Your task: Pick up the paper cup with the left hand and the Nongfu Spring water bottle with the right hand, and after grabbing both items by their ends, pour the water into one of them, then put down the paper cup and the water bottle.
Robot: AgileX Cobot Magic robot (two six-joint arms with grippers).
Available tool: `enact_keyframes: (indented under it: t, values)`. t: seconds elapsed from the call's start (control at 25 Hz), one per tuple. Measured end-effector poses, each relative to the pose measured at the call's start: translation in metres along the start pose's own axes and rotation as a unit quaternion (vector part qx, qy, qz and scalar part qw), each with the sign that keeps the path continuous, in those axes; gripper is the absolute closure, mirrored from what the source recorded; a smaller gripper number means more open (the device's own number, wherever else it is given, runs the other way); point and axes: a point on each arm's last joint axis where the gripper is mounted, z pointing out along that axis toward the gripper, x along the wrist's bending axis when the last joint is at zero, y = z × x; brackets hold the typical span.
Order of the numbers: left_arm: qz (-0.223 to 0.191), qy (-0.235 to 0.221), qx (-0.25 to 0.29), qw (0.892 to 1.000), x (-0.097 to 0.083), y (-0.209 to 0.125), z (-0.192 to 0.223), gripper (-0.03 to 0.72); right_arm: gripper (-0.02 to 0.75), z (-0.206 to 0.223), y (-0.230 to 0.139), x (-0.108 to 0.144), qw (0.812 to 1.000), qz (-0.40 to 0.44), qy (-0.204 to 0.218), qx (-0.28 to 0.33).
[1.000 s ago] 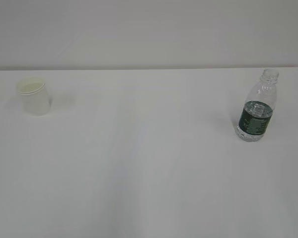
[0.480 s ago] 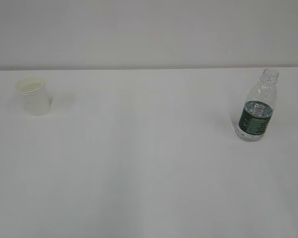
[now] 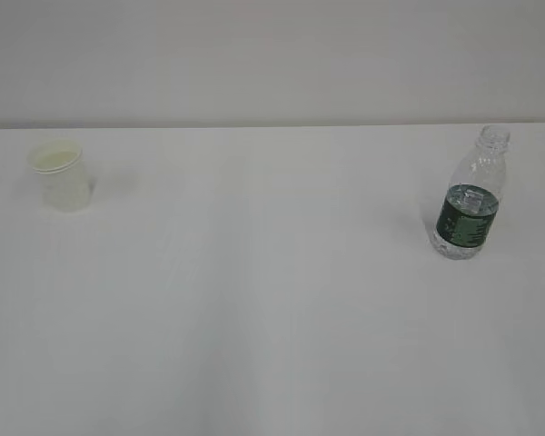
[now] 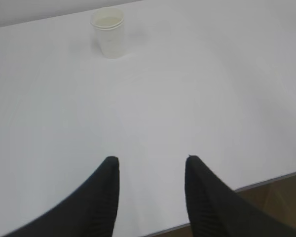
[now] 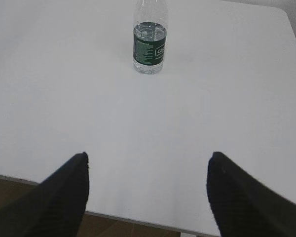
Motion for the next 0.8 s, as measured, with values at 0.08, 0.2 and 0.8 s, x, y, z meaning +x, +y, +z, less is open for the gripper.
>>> enact_keyframes:
  t: [0.08,0.2,0.8]
  values:
    - [0.0,-0.002,0.0,1.0,-0.0003,0.0,0.0,0.371,0.183,0.0,0.0,0.0003,1.0,-0.003,0.002,0.0]
    - [0.004,-0.006,0.0,1.0,-0.001,0.0,0.0,0.31,0.183,0.0,0.0,0.0005,1.0,-0.003,0.003,0.0]
    - [0.012,-0.009,0.0,1.0,-0.0017,0.0,0.0,0.133,0.183,0.0,0.0,0.0005,1.0,-0.006,0.003,0.0]
